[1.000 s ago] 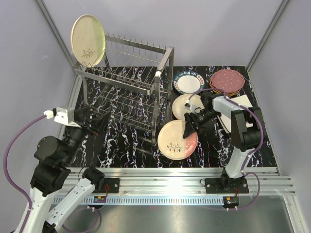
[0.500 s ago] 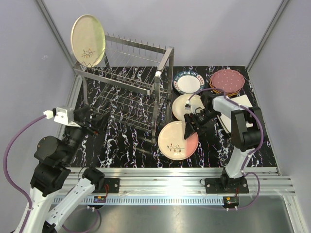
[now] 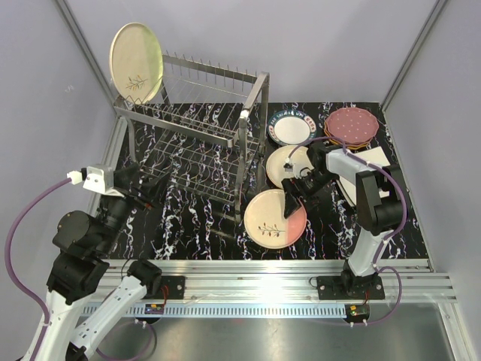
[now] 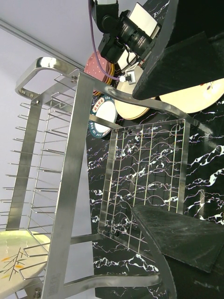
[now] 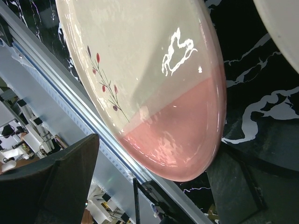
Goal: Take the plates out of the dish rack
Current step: Place the plate on the table
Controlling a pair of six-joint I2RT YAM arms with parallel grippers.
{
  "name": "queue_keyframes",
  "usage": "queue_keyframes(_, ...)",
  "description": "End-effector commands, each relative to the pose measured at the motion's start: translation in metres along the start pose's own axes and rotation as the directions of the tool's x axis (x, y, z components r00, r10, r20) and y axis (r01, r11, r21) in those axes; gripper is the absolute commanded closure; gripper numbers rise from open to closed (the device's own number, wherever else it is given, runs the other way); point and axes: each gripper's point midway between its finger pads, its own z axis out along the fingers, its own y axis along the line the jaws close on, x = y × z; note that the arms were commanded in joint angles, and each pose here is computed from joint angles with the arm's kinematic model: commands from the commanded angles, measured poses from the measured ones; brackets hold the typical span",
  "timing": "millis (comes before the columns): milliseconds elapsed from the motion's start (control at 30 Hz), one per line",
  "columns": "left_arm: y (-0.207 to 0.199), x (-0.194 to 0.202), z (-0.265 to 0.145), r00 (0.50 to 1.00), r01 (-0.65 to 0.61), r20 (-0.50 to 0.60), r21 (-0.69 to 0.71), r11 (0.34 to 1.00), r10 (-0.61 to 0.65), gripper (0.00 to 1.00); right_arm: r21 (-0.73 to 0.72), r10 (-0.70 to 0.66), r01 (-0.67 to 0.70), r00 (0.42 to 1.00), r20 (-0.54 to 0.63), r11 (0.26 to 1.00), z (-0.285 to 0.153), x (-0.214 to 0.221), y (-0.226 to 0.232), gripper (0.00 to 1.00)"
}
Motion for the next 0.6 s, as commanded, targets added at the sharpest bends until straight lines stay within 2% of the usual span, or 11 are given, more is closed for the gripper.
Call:
queue_keyframes(0, 0.005, -0.006, -0.002, 0.999, -0.016, 0.028, -0.021, 1.000, 0.016, 0.01, 0.002, -0.028, 0.028, 1.000, 0.012, 1.000, -0.004, -0.011, 0.008, 0.03)
queue_keyframes(567, 0.006, -0.006, -0.004, 0.999, -0.020, 0.027, -0.026, 0.999, 0.021, 0.01, 0.106, 0.002, -0.004, 1.000, 0.020, 0.994, -0.004, -0.013, -0.008, 0.00)
